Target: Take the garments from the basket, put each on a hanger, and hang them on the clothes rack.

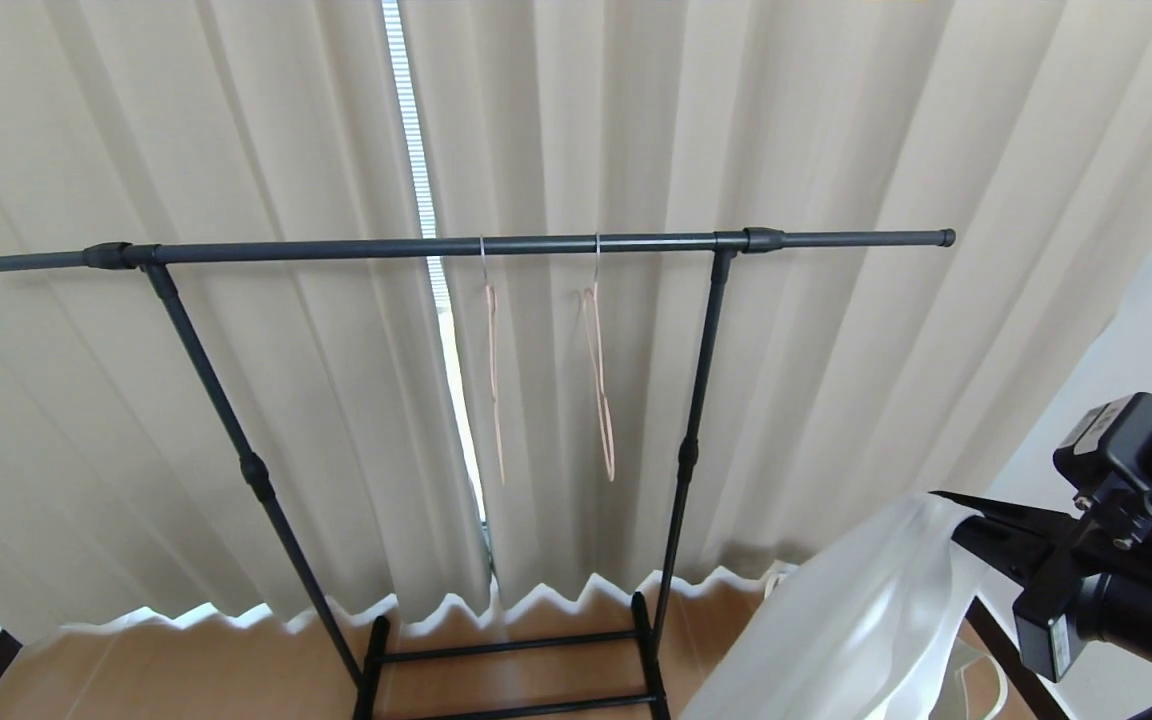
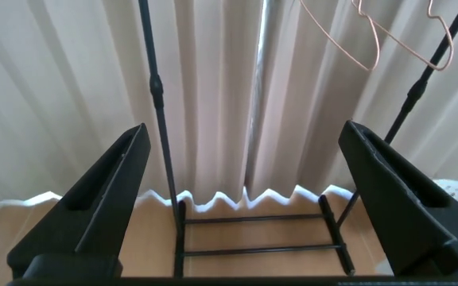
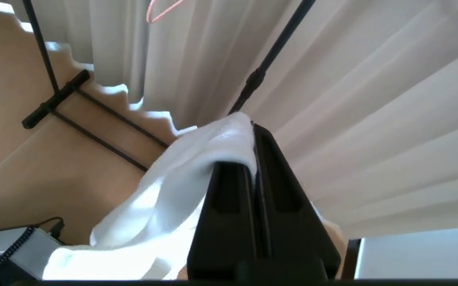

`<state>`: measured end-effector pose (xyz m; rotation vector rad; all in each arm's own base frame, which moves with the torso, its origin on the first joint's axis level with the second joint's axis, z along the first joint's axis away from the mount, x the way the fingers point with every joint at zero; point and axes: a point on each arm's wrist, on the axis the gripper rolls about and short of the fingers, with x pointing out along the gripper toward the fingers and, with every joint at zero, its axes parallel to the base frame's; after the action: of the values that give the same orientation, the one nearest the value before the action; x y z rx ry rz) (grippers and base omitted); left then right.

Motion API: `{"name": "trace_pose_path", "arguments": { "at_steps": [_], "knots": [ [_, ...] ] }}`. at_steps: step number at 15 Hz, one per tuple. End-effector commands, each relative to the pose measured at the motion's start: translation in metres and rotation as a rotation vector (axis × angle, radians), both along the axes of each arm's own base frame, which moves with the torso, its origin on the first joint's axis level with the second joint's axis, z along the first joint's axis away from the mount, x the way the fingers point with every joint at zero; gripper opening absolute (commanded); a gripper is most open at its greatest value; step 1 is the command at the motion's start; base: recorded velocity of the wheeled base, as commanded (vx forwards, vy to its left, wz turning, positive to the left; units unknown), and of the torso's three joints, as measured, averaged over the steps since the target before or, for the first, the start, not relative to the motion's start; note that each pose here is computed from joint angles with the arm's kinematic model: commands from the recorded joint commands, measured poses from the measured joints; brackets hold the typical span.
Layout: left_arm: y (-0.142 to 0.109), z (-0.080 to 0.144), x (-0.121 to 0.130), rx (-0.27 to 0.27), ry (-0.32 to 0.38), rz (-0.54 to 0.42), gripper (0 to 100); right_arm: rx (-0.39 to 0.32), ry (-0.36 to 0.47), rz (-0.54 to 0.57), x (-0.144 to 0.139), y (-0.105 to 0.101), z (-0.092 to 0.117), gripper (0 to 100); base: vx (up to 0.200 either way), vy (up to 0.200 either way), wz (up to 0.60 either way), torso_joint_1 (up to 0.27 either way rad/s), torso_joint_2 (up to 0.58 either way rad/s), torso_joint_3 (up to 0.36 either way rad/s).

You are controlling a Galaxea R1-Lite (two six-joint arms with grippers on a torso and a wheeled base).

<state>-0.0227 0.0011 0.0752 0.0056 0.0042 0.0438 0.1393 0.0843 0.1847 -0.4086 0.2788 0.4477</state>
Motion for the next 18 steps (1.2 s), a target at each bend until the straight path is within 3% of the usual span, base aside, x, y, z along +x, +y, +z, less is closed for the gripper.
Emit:
{"name": "trace_pose_path", "arguments": {
  "at_steps": [1, 2, 3, 5, 8, 9, 10, 11, 13, 14, 16, 18],
  "knots": [
    [0.000, 0.002, 0.006, 0.031, 0.087, 0.013, 100, 0.000, -0.011, -0.009, 0.002, 0.002, 0.002, 0, 0.000, 0.000, 0.00, 0.000, 0.00, 0.000],
    [0.000, 0.008, 0.014, 0.022, 0.186, 0.003, 100, 0.009, -0.012, -0.001, 0.003, 0.008, 0.004, 0, 0.000, 0.000, 0.00, 0.000, 0.00, 0.000],
    [-0.001, 0.020, 0.027, -0.051, 0.292, -0.034, 100, 0.022, -0.006, -0.002, 0.003, 0.010, 0.005, 0, 0.000, 0.000, 0.00, 0.000, 0.00, 0.000],
    [-0.005, 0.063, 0.060, -0.211, 0.384, -0.113, 100, 0.132, 0.034, 0.000, 0.012, 0.027, 0.017, 0, 0.000, 0.000, 0.00, 0.000, 0.00, 0.000],
    [-0.025, 0.097, 0.103, -0.195, 0.491, -0.296, 100, 0.105, 0.113, 0.032, 0.029, 0.041, 0.024, 0, 0.000, 0.000, 0.00, 0.000, 0.00, 0.000],
    [-0.038, 0.098, 0.121, -0.189, 0.563, -0.353, 100, 0.109, 0.124, 0.044, 0.036, 0.047, 0.027, 0, 0.000, 0.000, 0.00, 0.000, 0.00, 0.000],
    [-0.042, 0.097, 0.126, -0.188, 0.582, -0.363, 100, 0.112, 0.127, 0.042, 0.039, 0.050, 0.027, 0, 0.000, 0.000, 0.00, 0.000, 0.00, 0.000],
    [-0.056, 0.099, 0.147, -0.192, 0.606, -0.394, 100, 0.127, 0.128, 0.033, 0.053, 0.061, 0.032, 0, 0.000, 0.000, 0.00, 0.000, 0.00, 0.000],
    [-0.073, 0.101, 0.157, -0.189, 0.612, -0.475, 100, 0.151, 0.139, 0.033, 0.058, 0.069, 0.034, 0, 0.000, 0.000, 0.00, 0.000, 0.00, 0.000],
    [-0.101, 0.097, 0.168, -0.171, 0.648, -0.566, 100, 0.207, 0.182, 0.042, 0.055, 0.080, 0.032, 0, 0.000, 0.000, 0.00, 0.000, 0.00, 0.000],
    [-0.130, 0.084, 0.190, -0.147, 0.681, -0.610, 100, 0.247, 0.216, 0.019, 0.056, 0.091, 0.027, 0, 0.000, 0.000, 0.00, 0.000, 0.00, 0.000],
    [-0.139, 0.079, 0.199, -0.153, 0.673, -0.626, 100, 0.242, 0.182, -0.038, 0.059, 0.095, 0.029, 0, 0.000, 0.000, 0.00, 0.000, 0.00, 0.000]
  ]
}}
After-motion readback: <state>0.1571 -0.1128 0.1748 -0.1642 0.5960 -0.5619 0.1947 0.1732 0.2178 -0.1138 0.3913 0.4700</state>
